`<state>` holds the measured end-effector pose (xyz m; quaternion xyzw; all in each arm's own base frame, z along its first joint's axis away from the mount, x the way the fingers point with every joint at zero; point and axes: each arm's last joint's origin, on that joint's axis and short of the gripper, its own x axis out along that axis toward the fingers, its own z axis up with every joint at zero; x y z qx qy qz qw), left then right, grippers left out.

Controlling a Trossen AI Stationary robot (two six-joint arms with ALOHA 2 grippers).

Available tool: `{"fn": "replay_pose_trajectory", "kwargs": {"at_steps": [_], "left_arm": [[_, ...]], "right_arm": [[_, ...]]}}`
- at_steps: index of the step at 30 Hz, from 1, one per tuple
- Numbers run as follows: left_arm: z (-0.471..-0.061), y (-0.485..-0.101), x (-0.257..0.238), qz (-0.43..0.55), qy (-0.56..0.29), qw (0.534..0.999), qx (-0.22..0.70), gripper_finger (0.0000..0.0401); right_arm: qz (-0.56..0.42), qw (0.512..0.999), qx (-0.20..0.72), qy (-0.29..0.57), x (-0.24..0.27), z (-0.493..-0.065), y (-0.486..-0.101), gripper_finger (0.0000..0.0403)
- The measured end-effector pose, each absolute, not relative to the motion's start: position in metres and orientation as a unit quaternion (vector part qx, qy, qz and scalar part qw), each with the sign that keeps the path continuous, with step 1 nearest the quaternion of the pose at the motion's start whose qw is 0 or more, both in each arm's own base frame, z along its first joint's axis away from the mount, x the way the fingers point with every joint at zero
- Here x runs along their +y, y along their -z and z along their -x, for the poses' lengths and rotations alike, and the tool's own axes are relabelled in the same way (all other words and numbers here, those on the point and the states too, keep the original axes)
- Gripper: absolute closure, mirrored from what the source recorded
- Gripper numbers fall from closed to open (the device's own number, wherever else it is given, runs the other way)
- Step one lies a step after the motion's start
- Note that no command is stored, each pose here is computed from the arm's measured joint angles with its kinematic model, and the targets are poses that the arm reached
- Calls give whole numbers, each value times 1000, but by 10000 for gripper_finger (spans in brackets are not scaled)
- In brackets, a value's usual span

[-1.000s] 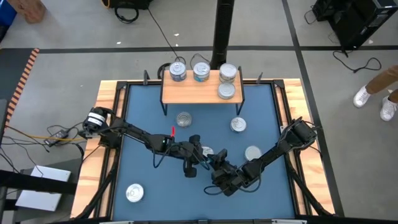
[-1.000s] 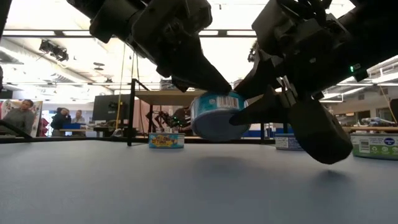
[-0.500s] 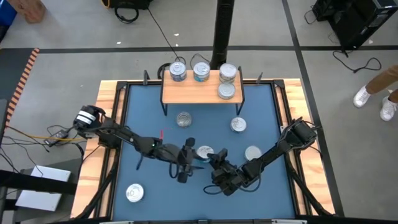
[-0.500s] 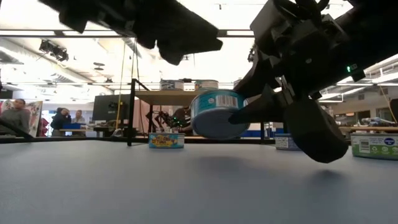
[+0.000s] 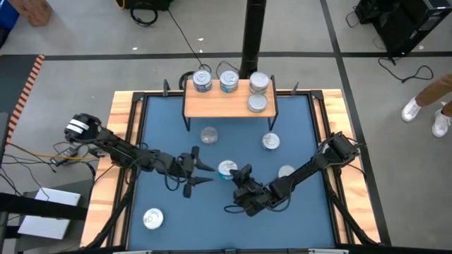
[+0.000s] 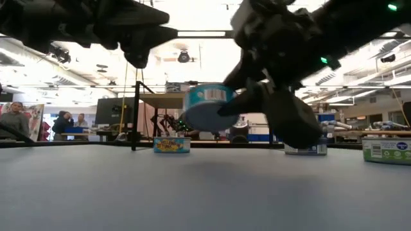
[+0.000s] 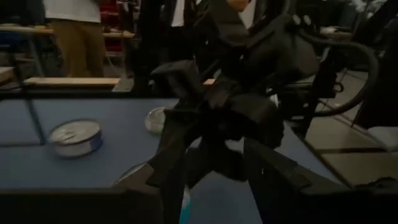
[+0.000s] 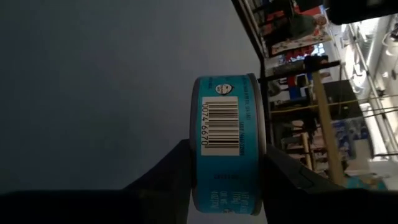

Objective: Stack canned seafood by type on shelf
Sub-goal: Put the light blue tuna can on the shelf aligned with the other light blue tuna can

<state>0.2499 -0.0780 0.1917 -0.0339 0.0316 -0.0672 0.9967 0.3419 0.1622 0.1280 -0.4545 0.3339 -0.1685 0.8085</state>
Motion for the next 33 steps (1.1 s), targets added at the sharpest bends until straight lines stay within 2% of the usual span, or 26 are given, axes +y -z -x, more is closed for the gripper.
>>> {"fn": "replay_pose_trajectory", "kwargs": {"at_steps": [8,16,24,33], "left_arm": [[-226,-190,-67,25,45,999,17,238],[-222,-196,-65,11,44,999,-1,238],[-222,-197,-65,3,43,999,-2,238],[-222,-197,-65,5,47,999,-5,238]], "right_arm": [[496,782,337,170,155,-368,-157,260],[539,744,350,183,136,-388,-195,260],[521,753,339,217,93,-385,-250,260],[528,719,385,237,28,-393,-256,260]]}}
